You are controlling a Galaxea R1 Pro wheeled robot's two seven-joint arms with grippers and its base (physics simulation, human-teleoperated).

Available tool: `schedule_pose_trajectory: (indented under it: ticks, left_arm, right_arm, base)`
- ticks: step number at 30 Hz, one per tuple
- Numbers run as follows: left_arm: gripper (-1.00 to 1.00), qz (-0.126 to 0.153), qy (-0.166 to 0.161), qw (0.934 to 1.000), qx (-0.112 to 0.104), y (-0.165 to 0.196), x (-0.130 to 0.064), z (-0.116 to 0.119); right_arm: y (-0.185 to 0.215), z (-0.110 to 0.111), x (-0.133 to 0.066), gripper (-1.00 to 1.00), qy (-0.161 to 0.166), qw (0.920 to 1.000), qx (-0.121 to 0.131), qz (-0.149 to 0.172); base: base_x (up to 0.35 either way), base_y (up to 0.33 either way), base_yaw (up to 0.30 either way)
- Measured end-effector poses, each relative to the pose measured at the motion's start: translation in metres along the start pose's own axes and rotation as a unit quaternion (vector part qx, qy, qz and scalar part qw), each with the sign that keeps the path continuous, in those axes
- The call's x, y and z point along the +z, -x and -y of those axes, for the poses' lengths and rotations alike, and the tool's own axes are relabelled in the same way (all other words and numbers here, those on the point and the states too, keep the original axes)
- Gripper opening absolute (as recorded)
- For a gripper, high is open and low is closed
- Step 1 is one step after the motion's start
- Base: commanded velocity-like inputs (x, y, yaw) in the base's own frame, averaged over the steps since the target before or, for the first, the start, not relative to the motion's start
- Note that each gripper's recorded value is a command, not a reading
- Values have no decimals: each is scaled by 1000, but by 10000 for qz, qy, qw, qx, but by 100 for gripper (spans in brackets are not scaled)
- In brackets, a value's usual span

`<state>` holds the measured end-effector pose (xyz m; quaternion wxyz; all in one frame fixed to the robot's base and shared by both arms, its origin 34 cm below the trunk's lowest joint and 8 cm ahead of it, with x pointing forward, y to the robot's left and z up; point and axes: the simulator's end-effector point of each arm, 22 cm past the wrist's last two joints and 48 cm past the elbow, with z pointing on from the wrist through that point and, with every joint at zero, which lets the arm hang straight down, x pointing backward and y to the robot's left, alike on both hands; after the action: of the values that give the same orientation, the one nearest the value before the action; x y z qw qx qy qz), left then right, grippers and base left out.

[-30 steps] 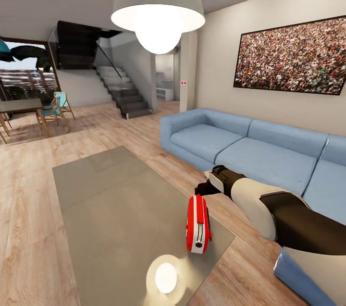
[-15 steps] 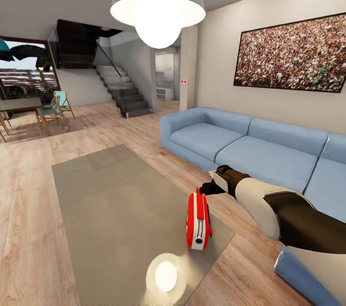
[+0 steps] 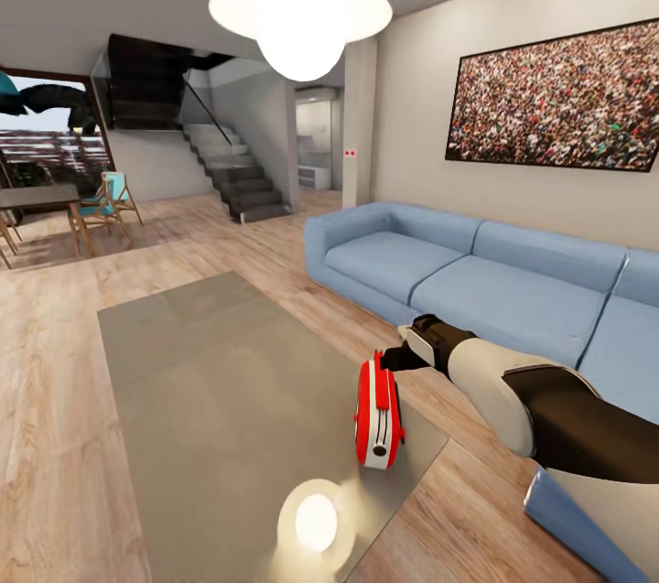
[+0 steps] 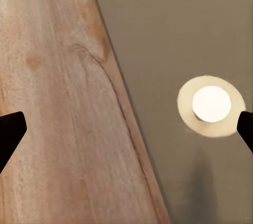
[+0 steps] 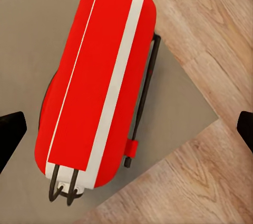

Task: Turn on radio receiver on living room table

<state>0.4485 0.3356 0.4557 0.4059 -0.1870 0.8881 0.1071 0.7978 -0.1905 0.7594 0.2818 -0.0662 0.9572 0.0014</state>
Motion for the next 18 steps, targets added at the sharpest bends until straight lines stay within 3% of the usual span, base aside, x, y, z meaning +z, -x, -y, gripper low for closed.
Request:
schedule_pose_trajectory:
  ticks: [11,18]
  left_arm:
    - [100,62,-32,10000,44,-14,12,1]
    - [100,59,-18,10000,18,-15,12,1]
  right_arm:
    - [-14,-5,16,100,47,10000,20,7]
    - [-13,-10,16,100,136,9999,21,10]
  base:
    - [0,0,0]
    - [0,0,0]
